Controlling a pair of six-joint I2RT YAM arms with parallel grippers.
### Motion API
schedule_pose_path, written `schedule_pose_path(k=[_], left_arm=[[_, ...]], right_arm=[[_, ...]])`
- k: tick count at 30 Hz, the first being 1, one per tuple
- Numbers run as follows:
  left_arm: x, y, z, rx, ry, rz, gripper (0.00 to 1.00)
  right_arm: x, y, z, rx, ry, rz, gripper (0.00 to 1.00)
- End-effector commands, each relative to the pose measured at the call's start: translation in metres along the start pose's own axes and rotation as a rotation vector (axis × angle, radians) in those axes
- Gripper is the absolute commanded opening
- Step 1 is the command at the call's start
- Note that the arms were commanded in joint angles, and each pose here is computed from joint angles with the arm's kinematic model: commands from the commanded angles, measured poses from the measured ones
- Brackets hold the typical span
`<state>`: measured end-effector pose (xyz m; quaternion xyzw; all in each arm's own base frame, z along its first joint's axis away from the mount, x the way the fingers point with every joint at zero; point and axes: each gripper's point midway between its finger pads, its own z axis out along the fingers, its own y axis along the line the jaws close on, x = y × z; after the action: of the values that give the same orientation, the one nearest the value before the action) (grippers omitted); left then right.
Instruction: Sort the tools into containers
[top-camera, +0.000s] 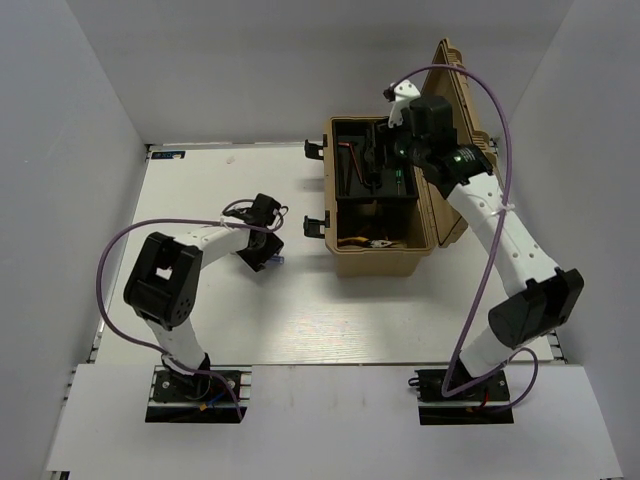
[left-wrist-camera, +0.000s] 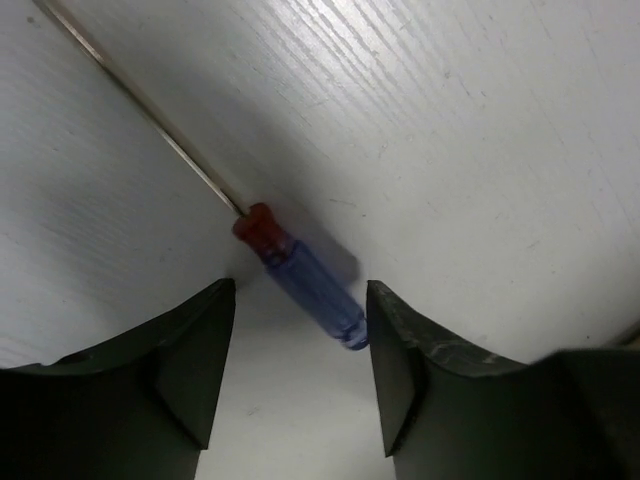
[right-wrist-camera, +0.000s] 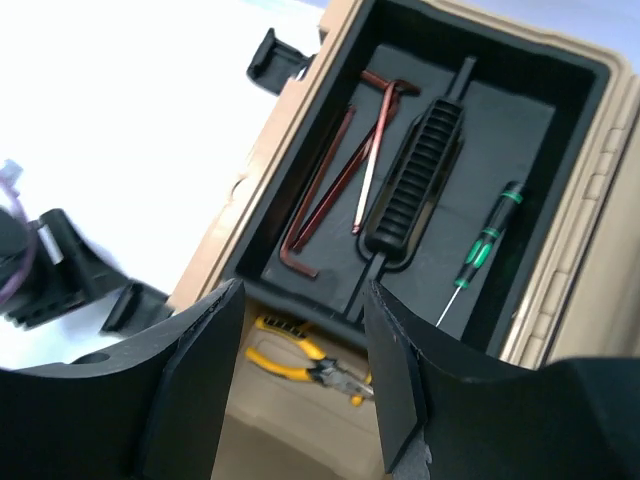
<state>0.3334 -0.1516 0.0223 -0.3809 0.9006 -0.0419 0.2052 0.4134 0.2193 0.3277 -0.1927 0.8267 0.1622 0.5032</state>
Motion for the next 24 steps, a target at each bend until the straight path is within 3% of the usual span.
schedule_pose_path(k=[1, 13, 17, 18, 19, 20, 24], left_arm=[[0.003, 0.016, 0.006, -0.101, -0.006, 0.02, 0.62], [0.026, 0.03, 0.011, -0.161, 0.059, 0.079, 0.16], [0.009, 0.018, -0.017, -0.072, 0.005, 0.091, 0.0], [0.004, 0.014, -0.027, -0.045, -0.022, 0.116, 0.0], [-0.007, 0.004, -0.037, -0.001, -0.063, 0.118, 0.0], [-0.01, -0.005, -0.049, 0.049, -0.08, 0.137, 0.0], [-0.052, -0.055, -0.122, 0.329, -0.266, 0.25, 0.0]], right_arm=[[-0.002, 0.017, -0.018, -0.07, -0.029, 0.022, 0.57], [-0.017, 0.046, -0.077, -0.214, -0.123, -0.002, 0.57], [-0.008, 0.088, -0.111, -0.504, -0.126, -0.183, 0.66], [0.0, 0.099, -0.12, -0.596, -0.119, -0.253, 0.55], [0.003, 0.107, -0.13, -0.654, -0.13, -0.299, 0.33], [0.005, 0.109, -0.135, -0.668, -0.135, -0.301, 0.0], [0.007, 0.106, -0.141, -0.653, -0.147, -0.329, 0.0]])
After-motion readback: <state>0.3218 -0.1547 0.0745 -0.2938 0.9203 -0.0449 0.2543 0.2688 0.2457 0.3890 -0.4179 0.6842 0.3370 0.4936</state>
